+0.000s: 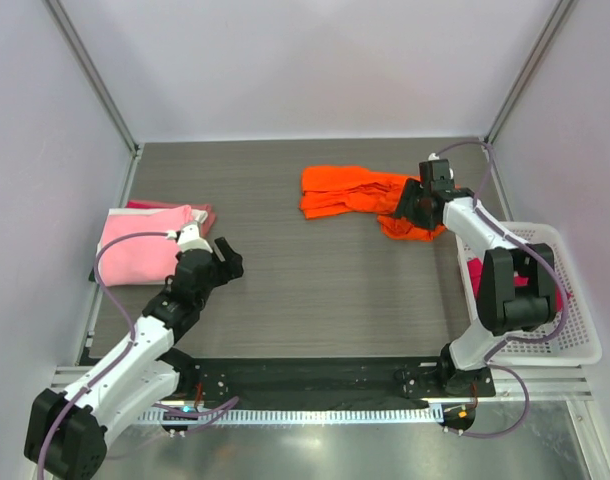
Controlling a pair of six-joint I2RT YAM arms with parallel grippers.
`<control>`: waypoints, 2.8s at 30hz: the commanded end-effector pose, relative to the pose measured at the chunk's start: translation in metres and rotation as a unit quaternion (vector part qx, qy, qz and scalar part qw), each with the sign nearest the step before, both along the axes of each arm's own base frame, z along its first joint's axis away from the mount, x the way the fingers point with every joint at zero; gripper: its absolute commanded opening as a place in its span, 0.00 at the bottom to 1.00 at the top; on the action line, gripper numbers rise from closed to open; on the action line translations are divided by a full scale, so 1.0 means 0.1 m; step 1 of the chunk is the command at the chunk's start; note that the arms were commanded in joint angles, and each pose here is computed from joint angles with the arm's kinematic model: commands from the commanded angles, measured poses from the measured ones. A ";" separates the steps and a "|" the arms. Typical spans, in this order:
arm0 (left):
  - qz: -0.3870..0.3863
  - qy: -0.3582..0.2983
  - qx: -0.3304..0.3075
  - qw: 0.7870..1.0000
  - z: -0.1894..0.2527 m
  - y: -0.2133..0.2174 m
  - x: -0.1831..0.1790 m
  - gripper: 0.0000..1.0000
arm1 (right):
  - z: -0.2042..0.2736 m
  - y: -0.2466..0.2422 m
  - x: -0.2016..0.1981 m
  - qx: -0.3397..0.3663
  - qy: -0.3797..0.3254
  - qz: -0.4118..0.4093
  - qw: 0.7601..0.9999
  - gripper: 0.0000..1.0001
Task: Fold and stack the t-shirts
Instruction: Flatten the tshirt out
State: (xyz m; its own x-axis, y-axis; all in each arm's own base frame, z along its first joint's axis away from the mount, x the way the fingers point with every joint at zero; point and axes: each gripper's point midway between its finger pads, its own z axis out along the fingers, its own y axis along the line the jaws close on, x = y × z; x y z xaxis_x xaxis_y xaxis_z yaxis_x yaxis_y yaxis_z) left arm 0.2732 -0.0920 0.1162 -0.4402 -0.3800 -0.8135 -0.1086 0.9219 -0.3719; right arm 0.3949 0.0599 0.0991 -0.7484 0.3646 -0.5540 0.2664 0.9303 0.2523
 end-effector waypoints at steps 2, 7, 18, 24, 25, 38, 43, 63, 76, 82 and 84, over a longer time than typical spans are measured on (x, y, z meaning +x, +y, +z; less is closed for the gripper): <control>-0.012 -0.021 -0.002 1.000 0.10 -0.05 0.08 0.75 | 0.12 -0.01 0.32 -0.036 -0.036 -0.005 0.999 0.64; -0.013 -0.024 -0.001 1.000 0.12 -0.05 0.09 0.75 | -0.01 0.23 0.45 -0.074 -0.025 0.022 0.997 0.25; -0.005 -0.022 0.003 1.000 0.11 -0.01 0.06 0.75 | 1.27 1.81 -0.21 0.057 -0.131 0.287 0.947 0.01; -0.001 -0.030 0.002 1.000 0.14 0.01 0.06 0.75 | 2.72 1.97 -0.98 0.165 -0.271 0.388 0.865 0.01; 0.000 -0.032 0.001 0.999 0.16 0.01 0.06 0.74 | 2.78 1.91 -1.02 0.164 -0.278 0.377 0.868 0.01; -0.068 -0.029 -0.020 0.997 0.17 -0.26 0.07 0.76 | 1.81 1.37 -0.77 0.136 -0.163 0.258 0.942 0.01; -0.126 -0.023 -0.042 0.991 0.17 -0.51 0.09 0.78 | 1.83 1.27 -0.70 0.142 -0.163 0.238 0.947 0.01; -0.204 0.158 -0.091 0.962 -0.47 -0.96 -0.53 0.75 | 1.35 0.97 -0.53 0.140 -0.129 0.179 0.965 0.01; -0.134 0.267 -0.102 0.949 -0.80 -0.64 -1.15 0.65 | 1.13 0.94 -0.48 0.151 -0.113 0.164 0.968 0.01; -0.130 0.295 -0.086 0.943 -0.94 -0.64 -1.22 0.62 | 1.08 0.99 -0.47 0.165 -0.110 0.165 0.966 0.01; -0.134 0.296 -0.088 0.942 -0.96 -0.67 -1.21 0.53 | 1.06 0.99 -0.46 0.165 -0.109 0.165 0.966 0.01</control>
State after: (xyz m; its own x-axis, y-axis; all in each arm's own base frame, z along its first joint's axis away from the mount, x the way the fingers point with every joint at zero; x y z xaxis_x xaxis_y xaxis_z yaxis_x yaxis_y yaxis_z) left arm 0.1583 -0.1566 0.0275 -0.8780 -0.3070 -0.3671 -0.1065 0.8732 -0.4755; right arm 0.3412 0.1547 0.1959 -0.7584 0.2916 -0.5830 -0.0963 0.8345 0.5426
